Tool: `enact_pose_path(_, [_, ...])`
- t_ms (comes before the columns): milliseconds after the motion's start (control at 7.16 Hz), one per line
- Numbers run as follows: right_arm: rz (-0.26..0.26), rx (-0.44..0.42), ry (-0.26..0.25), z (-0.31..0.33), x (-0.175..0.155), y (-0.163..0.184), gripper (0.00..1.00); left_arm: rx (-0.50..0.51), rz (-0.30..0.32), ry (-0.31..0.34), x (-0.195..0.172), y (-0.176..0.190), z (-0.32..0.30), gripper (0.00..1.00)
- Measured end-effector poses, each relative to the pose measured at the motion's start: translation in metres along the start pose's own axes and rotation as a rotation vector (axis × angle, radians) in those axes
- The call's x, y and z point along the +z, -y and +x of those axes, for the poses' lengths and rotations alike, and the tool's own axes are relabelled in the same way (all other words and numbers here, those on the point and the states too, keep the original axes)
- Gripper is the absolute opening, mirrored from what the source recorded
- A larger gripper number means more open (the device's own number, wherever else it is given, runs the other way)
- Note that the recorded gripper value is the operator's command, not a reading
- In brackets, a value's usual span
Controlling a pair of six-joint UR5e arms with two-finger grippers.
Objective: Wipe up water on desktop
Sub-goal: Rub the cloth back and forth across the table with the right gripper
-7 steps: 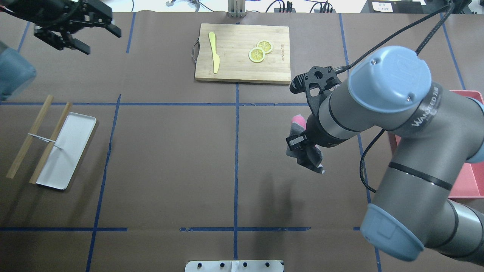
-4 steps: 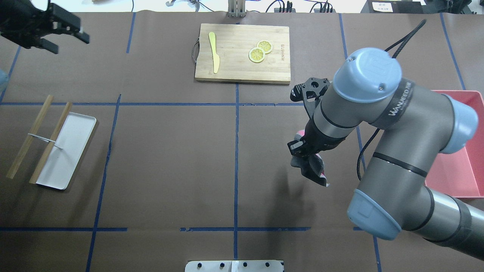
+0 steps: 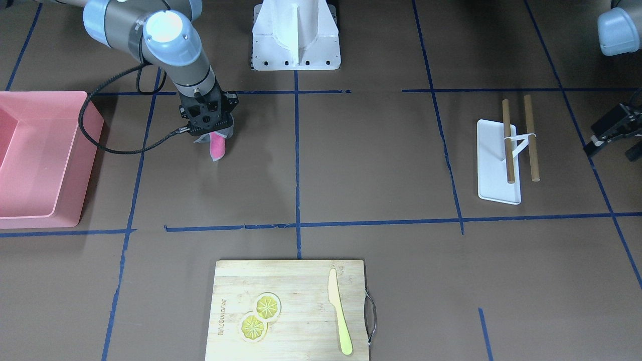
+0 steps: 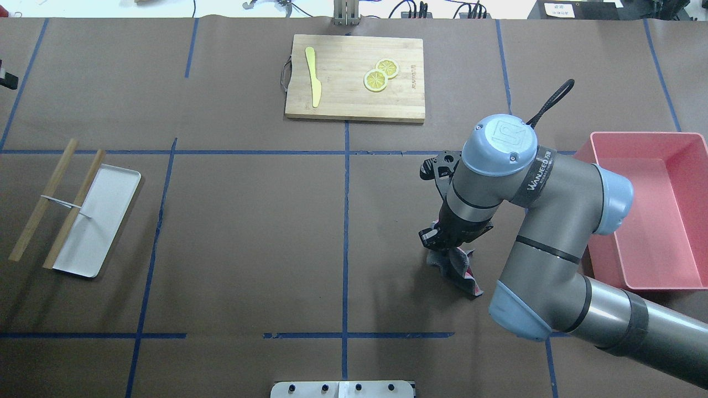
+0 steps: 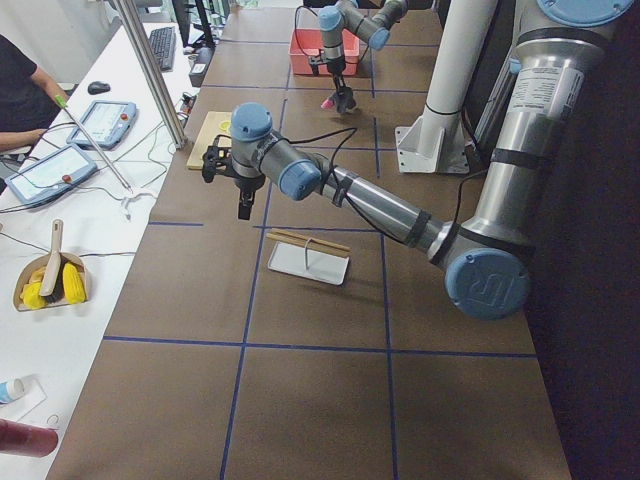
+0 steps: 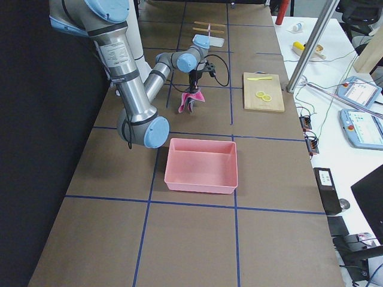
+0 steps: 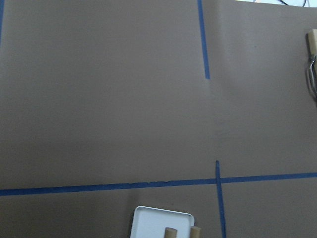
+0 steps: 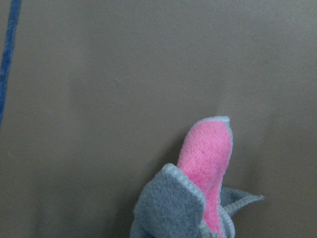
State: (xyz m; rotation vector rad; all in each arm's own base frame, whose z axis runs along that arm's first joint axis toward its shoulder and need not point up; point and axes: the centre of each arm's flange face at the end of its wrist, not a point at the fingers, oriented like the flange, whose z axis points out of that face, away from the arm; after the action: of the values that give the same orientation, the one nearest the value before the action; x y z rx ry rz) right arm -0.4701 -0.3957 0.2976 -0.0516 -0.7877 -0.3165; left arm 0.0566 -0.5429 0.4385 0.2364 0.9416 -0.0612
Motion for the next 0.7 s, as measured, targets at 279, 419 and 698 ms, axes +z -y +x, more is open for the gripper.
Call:
enact_pose_path(279, [0.019, 0.039, -0.015, 0.035, 0.021, 0.031, 0.0, -0.002, -0.007, 0.011, 0.0, -0.011, -0.016, 1.0])
enact_pose_path(419, [0.045, 0.069, -0.021, 0.06, 0.02, 0.051, 0.0, 0.0, -0.004, 0.01, -0.003, -0.014, -0.016, 1.0])
enact_pose_path(698, [0.073, 0.12, -0.049, 0.122, 0.009, 0.088, 0.0, 0.013, 0.01, 0.002, -0.015, -0.026, -0.009, 1.0])
